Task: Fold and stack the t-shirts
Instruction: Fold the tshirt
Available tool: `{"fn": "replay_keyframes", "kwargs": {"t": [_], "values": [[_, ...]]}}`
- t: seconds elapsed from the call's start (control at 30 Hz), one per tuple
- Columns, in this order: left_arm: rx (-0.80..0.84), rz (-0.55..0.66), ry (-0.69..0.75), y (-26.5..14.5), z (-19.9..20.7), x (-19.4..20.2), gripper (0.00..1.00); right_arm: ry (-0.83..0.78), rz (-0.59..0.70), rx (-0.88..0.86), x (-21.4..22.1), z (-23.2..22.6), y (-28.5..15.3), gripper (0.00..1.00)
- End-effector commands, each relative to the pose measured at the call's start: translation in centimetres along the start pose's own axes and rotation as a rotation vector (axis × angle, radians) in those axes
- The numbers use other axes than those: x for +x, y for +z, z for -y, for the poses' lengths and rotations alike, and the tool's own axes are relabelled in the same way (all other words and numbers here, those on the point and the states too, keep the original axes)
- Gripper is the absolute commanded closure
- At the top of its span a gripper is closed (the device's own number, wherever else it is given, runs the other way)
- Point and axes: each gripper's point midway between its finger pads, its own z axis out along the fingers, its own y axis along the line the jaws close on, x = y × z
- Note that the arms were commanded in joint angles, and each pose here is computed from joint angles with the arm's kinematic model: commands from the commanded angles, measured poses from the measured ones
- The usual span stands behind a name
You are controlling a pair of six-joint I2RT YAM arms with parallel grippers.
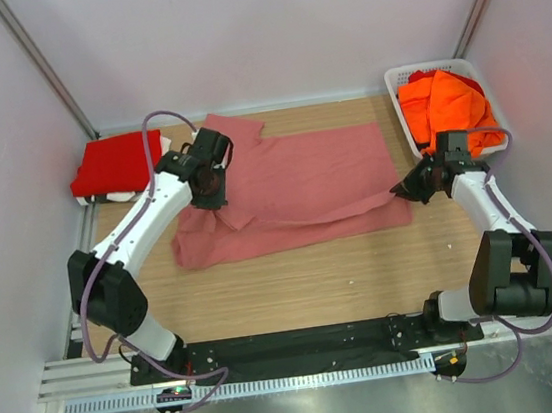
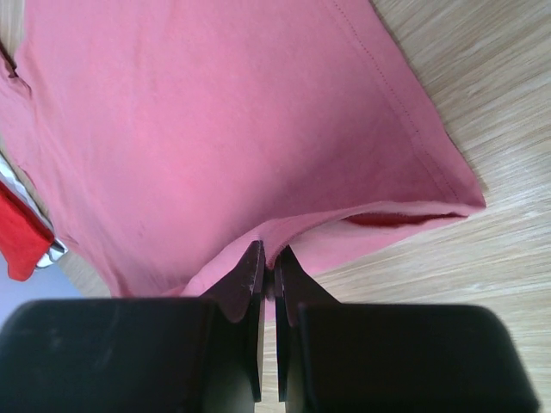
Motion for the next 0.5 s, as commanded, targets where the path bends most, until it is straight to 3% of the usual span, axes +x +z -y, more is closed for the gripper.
{"fn": "replay_keyframes", "kwargs": {"t": [0.0,0.47], "values": [[0.014,0.042,0.052,0.0,0.0,-2.7,1.0,-0.015,0.05,-0.024,-1.7,-1.1,0.0,0.99],[-0.086,-0.064,0.094,5.5,-1.1,-6.7,1.0,0.03,0.027,0.034,-2.9,0.0,3.9,0.97]]}}
